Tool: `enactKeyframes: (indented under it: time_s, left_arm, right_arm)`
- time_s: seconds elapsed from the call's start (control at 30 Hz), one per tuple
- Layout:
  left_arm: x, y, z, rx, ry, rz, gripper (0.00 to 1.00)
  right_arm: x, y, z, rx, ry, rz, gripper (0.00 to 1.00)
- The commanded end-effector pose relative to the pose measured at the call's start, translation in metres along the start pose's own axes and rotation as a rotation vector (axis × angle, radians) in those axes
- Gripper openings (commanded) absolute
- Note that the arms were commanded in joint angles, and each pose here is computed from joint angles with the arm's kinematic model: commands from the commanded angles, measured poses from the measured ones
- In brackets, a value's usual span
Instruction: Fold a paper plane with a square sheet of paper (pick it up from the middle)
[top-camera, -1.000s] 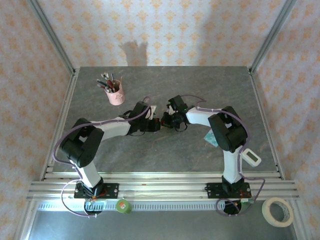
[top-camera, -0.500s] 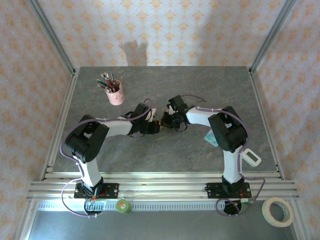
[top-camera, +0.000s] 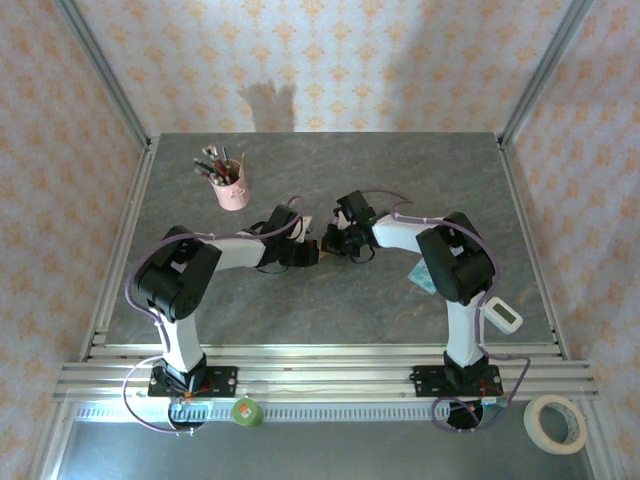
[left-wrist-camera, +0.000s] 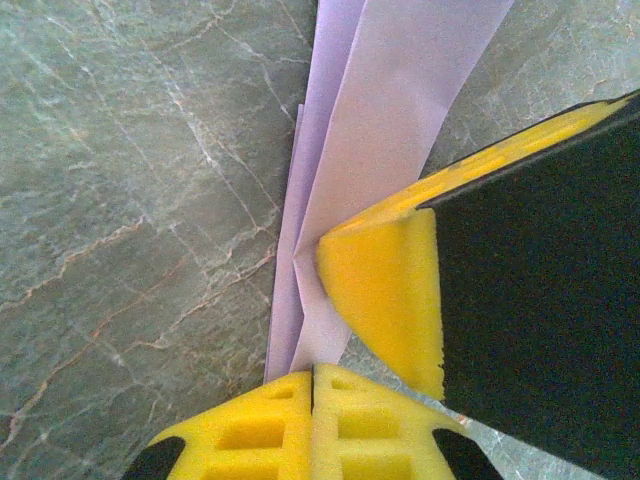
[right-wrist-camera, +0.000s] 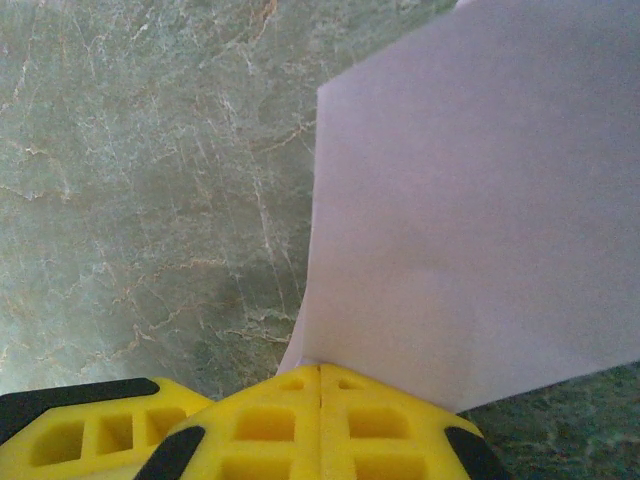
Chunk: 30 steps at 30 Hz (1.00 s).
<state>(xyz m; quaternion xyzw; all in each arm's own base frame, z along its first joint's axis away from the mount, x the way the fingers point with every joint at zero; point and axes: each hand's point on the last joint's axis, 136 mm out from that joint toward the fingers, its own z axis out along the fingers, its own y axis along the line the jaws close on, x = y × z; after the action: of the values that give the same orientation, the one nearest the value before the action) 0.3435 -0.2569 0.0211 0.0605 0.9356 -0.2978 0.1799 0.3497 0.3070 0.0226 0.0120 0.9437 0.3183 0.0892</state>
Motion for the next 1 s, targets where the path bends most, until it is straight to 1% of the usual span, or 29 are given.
enactKeyframes:
  time_s: [0.0,0.2,0.27,0.37,0.73,0.87,0.97]
  left_arm:
    - [0.021,0.016,0.003,-0.03,0.06,-0.009,0.0]
    - [0.042,0.026,0.0,-0.047,0.098,-0.032,0.0]
    - [0.045,0.027,-0.001,-0.048,0.1,-0.035,0.0]
    - [0.047,0.028,-0.001,-0.049,0.104,-0.038,0.0]
    - [0.043,0.023,-0.007,-0.045,0.097,-0.032,0.0]
    - [0.047,0.02,-0.014,-0.037,0.101,-0.029,0.0]
    - [0.056,0.019,-0.019,-0.018,0.106,-0.045,0.0]
  right_arm:
    - [0.0,-0.024,0.004,0.094,0.0,0.009,0.01]
    - [-0.033,-0.018,-0.01,0.086,-0.076,-0.002,0.01]
    - [-0.044,-0.023,-0.013,0.103,-0.098,0.003,0.01]
    - [-0.051,-0.034,-0.014,0.115,-0.106,0.023,0.01]
    - [-0.036,-0.068,0.002,0.172,-0.058,0.061,0.0]
    - [-0.033,-0.077,0.004,0.189,-0.051,0.074,0.0]
    - [-0.033,-0.078,0.004,0.194,-0.051,0.073,0.0]
